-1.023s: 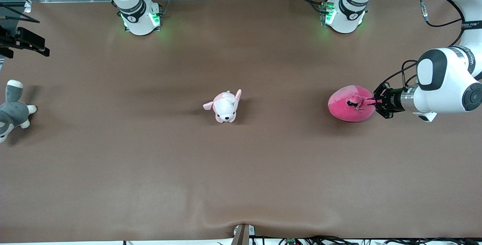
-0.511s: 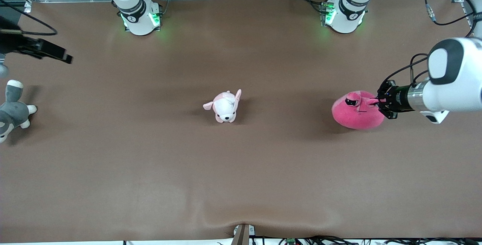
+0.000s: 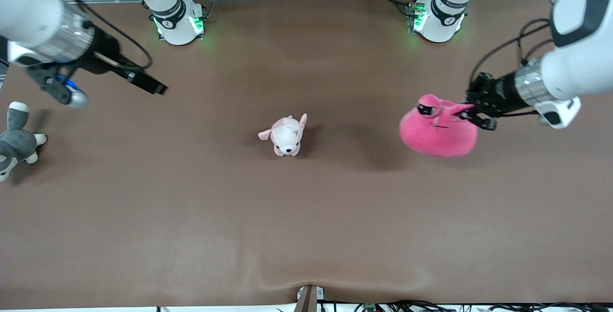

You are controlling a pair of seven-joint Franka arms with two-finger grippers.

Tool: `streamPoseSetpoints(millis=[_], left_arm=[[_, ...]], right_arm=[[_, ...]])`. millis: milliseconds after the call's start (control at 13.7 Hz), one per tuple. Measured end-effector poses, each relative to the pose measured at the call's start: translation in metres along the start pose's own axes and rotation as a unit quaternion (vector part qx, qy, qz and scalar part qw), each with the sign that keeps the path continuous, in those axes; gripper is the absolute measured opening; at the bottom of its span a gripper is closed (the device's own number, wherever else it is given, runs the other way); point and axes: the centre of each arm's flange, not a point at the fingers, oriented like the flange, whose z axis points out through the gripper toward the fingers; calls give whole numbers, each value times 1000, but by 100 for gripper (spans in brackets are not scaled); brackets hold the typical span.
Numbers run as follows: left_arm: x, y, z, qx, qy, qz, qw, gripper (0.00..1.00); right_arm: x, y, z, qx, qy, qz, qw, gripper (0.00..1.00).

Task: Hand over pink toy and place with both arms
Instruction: 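Lift the plush with the left gripper while the right gripper approaches, then grasp the plush with the right gripper while the left gripper holds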

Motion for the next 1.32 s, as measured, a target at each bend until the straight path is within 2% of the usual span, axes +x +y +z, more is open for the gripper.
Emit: streamPoseSetpoints(millis=[146,292,438,658,731,804,1096,1169,1242,1315], left_arm=[[-55,-8,4,-1,-6,-17,1000,11],[-99,-11,16,1,-13,-24,1000,11],[-138,-15,34,3,-18,-10,1000,11],[-192,-22,52,-14,-38,-39,998,11],[-206,-24,56,-14,-44,-51,998,11],[-220,-24,60,-15,-51,-62,997,11],[-249,-21,73,-22,-73,-90,993,11],[-252,-22,74,-22,-73,-91,993,11],[-255,-24,75,-21,-74,-92,993,11],[-258,-26,75,-21,-75,-93,993,11]], right_arm=[[-20,-30,17,21,2,69,997,100],[-44,-58,35,43,-10,147,988,100],[-63,-82,50,69,-31,228,971,100],[-84,-113,75,102,-51,327,938,100],[-94,-124,87,108,-56,350,929,100],[-106,-133,101,106,-61,362,924,100],[-144,-152,143,85,-64,367,924,100],[-146,-154,147,83,-54,364,926,100],[-147,-154,150,85,-34,361,928,94],[-148,-154,152,86,-17,363,928,93]])
